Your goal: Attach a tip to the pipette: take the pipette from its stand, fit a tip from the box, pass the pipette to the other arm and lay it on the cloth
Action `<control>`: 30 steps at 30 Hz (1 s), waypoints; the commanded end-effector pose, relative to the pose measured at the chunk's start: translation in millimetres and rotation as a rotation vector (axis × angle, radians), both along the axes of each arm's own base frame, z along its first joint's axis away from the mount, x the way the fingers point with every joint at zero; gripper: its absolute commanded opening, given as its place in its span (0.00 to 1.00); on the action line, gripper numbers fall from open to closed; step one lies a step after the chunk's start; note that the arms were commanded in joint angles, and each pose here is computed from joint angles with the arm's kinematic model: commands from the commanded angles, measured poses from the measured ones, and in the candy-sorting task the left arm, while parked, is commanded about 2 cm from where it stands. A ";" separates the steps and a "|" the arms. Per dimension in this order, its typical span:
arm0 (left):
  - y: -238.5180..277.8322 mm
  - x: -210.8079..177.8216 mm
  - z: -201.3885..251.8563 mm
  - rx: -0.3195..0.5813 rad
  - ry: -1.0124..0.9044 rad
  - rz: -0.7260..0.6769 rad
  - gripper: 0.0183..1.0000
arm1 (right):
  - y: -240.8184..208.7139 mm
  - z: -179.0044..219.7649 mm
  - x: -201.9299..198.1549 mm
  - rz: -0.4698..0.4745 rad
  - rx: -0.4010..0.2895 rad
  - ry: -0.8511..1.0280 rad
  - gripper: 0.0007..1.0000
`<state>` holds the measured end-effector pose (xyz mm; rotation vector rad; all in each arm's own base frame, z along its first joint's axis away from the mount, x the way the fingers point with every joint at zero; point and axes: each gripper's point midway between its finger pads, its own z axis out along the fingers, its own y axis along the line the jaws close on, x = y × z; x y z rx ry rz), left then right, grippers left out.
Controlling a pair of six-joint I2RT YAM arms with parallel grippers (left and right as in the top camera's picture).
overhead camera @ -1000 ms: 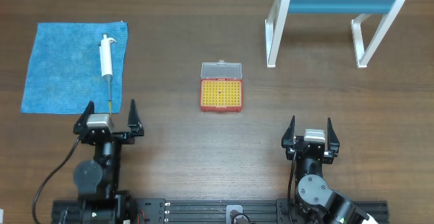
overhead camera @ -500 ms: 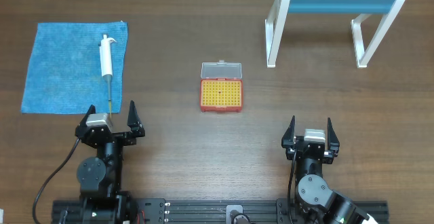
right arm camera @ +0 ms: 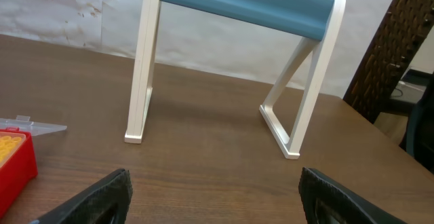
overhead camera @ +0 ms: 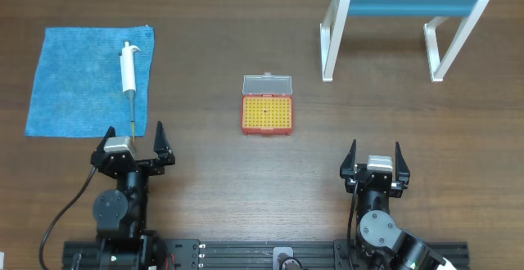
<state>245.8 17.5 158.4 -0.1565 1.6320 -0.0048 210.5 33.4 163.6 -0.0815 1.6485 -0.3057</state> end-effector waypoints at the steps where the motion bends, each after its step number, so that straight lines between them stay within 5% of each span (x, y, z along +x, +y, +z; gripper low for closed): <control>1: -0.2 -0.4 -0.5 -0.012 0.000 0.001 1.00 | -1.4 -1.4 -0.5 -0.011 0.011 -0.003 0.81; 4: -0.2 -0.4 -0.5 -0.012 0.000 0.001 1.00 | 3.1 -0.2 0.3 0.014 0.023 -0.006 0.81; 9: -0.2 -0.4 -0.6 -0.012 0.000 0.001 1.00 | 25.1 36.0 6.2 0.156 0.208 -0.132 0.81; 12: -0.2 -0.4 -0.5 -0.012 0.000 0.002 1.00 | 35.7 58.9 11.8 0.280 0.260 -0.223 0.81; 20: -0.2 -0.4 -0.5 -0.012 0.000 0.002 1.00 | 15.7 66.6 25.7 0.354 0.175 -0.296 0.81; 30: -0.2 -0.4 -0.6 -0.012 0.000 0.001 1.00 | -19.4 13.1 35.7 0.215 0.163 -0.086 0.81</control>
